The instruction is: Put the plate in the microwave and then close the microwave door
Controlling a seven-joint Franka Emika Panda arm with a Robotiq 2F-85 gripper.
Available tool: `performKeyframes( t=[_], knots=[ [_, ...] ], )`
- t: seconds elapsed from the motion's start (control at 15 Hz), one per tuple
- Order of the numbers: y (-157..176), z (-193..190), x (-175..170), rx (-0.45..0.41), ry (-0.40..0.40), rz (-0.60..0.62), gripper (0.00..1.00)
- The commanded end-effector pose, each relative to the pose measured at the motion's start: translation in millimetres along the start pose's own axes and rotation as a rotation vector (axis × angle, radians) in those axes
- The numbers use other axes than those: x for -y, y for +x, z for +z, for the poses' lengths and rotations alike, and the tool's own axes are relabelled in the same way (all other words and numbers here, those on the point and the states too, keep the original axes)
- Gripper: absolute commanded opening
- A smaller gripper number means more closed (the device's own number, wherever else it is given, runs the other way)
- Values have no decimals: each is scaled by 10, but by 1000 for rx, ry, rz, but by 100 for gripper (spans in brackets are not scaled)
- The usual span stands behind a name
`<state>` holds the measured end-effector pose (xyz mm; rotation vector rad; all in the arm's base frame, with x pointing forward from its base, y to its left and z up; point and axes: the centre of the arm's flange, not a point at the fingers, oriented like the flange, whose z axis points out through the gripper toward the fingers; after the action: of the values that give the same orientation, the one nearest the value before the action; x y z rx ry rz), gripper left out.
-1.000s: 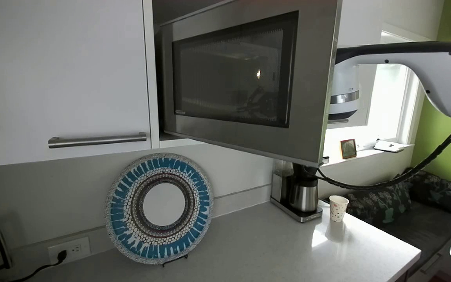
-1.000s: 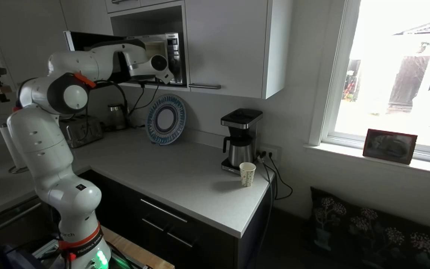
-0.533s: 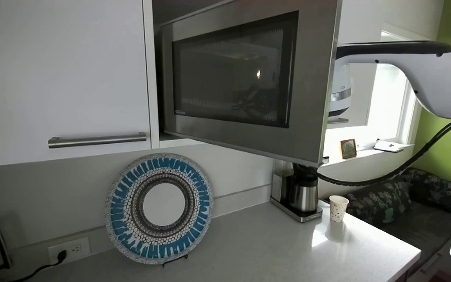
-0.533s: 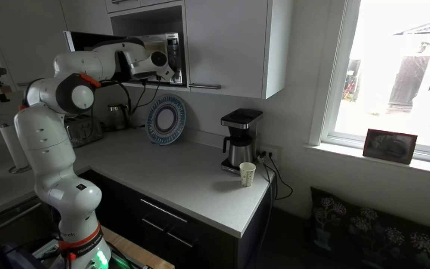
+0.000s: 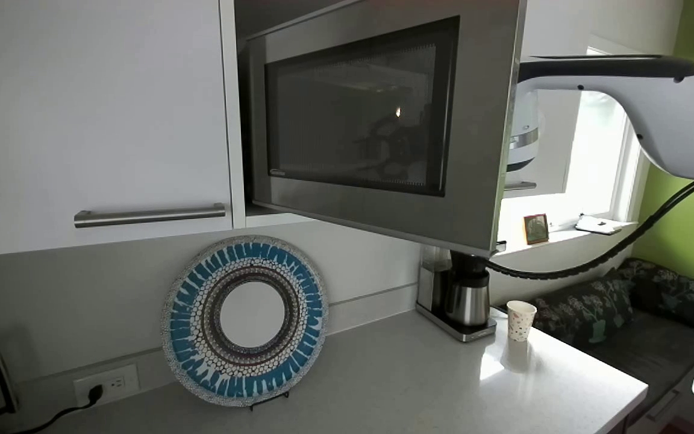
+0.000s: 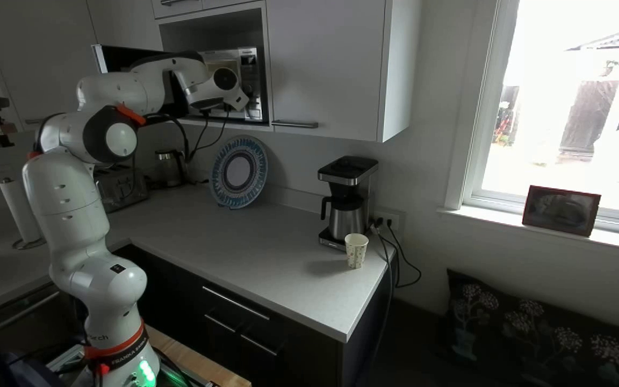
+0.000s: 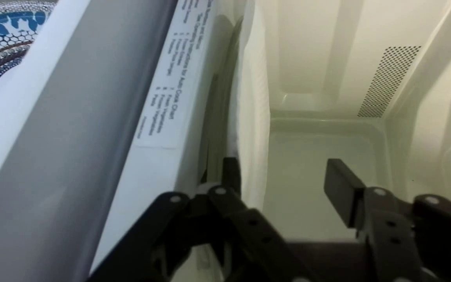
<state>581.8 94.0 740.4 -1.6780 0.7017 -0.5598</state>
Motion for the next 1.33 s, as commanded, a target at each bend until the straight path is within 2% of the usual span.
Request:
performKeyframes(
  t=[0.0,0.07,0.13,0.4,0.8,1.07,1.27],
  knots=[
    [-7,-10,-7,5,-10,-31,93],
    [-16,-41,-13,3,-12,-48,99],
    [-36,-101,-6,11,1,-74,100],
    [-97,-214,-28,48,7,-165,100],
    [-216,-426,-116,162,-28,-302,100],
    [-263,-678,-152,228,-101,-474,100],
    [-316,-865,-190,265,-191,-589,100]
  ],
)
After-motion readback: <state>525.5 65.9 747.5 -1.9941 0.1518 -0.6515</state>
